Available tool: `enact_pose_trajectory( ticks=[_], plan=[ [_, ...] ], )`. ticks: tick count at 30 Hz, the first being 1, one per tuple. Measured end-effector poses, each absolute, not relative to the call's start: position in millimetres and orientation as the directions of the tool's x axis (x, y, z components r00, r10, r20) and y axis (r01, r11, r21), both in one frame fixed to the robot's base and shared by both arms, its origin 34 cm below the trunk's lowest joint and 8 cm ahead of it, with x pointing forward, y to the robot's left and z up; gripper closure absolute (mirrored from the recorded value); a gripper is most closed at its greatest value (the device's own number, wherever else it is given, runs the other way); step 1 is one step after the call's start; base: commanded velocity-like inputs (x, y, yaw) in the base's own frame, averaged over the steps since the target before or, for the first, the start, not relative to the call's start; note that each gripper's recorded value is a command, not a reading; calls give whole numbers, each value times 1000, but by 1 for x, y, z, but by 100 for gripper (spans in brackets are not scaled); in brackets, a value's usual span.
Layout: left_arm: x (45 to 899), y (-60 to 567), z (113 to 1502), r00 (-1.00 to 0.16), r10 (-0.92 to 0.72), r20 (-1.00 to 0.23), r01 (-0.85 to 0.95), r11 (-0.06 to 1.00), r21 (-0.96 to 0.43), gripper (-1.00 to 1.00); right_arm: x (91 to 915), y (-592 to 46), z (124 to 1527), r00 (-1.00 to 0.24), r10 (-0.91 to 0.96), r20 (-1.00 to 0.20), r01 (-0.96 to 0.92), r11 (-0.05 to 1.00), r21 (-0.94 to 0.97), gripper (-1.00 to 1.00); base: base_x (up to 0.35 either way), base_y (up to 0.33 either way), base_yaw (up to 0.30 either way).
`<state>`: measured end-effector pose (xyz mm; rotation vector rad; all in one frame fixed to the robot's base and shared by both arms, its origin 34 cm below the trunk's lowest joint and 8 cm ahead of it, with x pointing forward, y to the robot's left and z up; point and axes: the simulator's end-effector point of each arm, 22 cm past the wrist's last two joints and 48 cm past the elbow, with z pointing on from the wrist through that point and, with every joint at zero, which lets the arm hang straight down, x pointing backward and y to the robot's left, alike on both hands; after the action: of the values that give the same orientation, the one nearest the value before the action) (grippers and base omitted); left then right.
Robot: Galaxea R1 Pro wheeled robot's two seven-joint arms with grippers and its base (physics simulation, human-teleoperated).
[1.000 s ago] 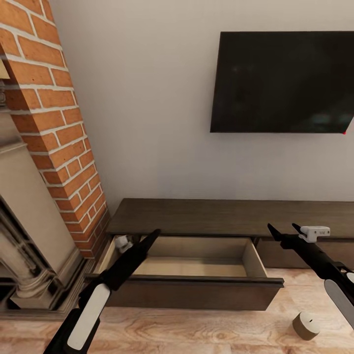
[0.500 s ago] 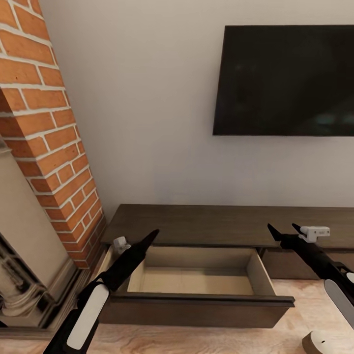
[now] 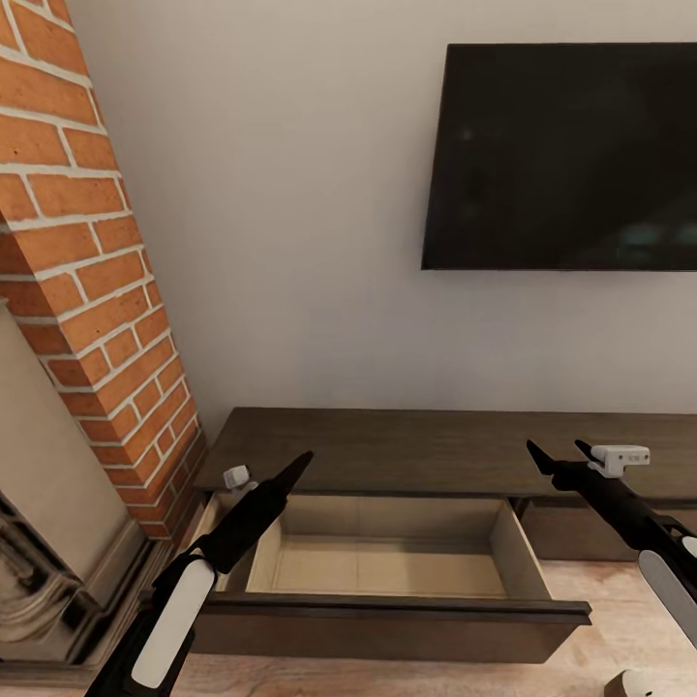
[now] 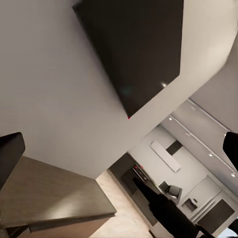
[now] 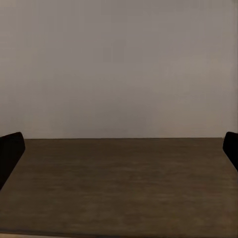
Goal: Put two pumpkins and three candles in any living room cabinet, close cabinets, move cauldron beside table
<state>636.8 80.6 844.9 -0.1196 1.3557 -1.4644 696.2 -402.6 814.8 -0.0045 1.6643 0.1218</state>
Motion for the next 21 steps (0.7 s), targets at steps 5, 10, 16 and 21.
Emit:
enact_pose_trajectory(
  ticks=[5, 10, 16, 21],
  plan=[
    [637, 80, 844, -410, -722, -557, 609, 238, -757, -100, 696, -407, 817, -93, 68, -993, -65, 995, 74, -100, 180, -92, 0],
    [637, 81, 845, -401, -724, -561, 612, 244, -752, -100, 696, -433, 814, -114, 66, -991, 42, 997, 61, -100, 139, -51, 0],
    [638, 82, 846, -391, -725, -567, 615, 253, -747, -100, 679, -498, 789, -235, 75, -969, 331, 944, -7, -100, 9, -3, 0],
    [638, 82, 845, -391, -725, -567, 614, 254, -747, -100, 666, -519, 775, -342, 94, -935, 391, 919, -50, -100, 0, 0, 0]
  ],
)
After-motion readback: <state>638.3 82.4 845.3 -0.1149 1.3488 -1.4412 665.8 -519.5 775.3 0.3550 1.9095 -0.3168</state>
